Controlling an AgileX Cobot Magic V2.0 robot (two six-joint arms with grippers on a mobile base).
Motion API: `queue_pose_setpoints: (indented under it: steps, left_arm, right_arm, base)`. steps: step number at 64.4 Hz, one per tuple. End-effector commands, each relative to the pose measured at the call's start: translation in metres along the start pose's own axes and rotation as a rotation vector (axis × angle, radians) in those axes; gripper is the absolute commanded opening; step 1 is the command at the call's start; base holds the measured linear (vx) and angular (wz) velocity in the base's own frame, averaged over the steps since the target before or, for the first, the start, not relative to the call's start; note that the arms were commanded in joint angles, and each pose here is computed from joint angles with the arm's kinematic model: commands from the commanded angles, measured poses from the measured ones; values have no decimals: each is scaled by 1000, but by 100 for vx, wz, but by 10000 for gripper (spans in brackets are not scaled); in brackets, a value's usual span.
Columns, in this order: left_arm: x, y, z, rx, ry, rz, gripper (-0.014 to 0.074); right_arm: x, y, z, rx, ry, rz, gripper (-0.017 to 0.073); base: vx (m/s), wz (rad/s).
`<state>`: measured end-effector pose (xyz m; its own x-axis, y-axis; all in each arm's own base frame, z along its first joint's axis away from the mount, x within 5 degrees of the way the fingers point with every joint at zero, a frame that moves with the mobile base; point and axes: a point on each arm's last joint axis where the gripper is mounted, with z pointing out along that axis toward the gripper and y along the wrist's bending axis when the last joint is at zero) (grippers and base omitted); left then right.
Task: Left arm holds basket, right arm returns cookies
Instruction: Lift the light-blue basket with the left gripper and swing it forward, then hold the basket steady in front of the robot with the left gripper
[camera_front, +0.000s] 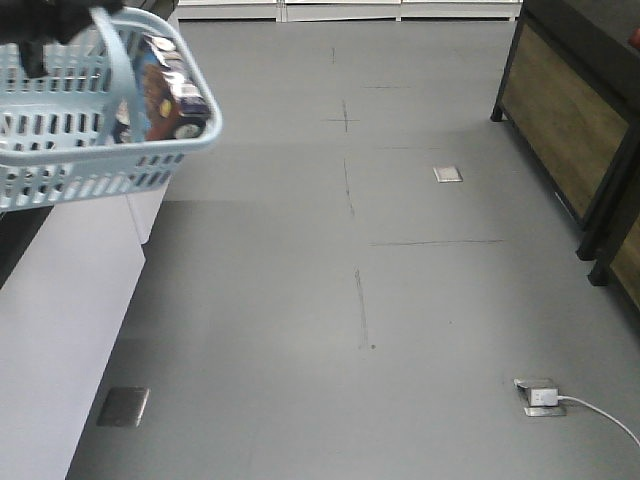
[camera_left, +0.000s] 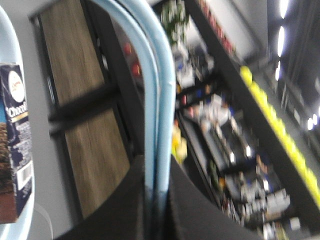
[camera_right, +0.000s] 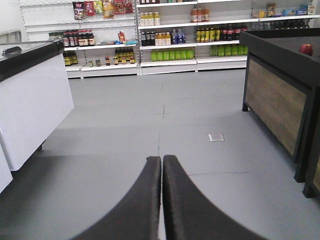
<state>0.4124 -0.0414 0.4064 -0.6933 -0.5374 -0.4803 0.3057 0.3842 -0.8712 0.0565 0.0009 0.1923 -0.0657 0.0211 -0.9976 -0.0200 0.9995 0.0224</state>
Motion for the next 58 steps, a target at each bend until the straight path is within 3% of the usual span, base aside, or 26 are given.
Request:
queue_pose_setpoints:
  steps: [1, 13, 20, 28, 39, 48, 58]
  left_arm:
    - [28, -54, 17, 142, 82, 34, -8]
    - [76, -75, 54, 129, 207, 120, -7]
    - [103, -70, 67, 127, 287, 84, -8]
    - [141, -45, 78, 112, 378, 1, -8]
    - [190, -10, 75, 199, 428, -142, -8]
    - [227, 20, 65, 139, 496, -169, -8]
    - [261, 34, 57, 124, 584, -159, -8]
  right_arm:
    - [-6, 1, -1, -8, -82, -9, -9]
    - [-6, 1, -1, -8, -81, -9, -9]
    - [-6, 1, -1, -8, -81, -9, -9]
    - [-6, 1, -1, -8, -81, -9, -9]
    - [-6, 1, -1, -8, -81, -9, -9]
    - [-6, 1, -1, -8, -81, -9, -9]
    - [-6, 1, -1, -8, -81, -9, -9]
  base:
    - [0, 0]
    - [0, 0]
    - [0, 0]
    - [0, 0]
    - [0, 0]
    - [0, 0]
    - [0, 0]
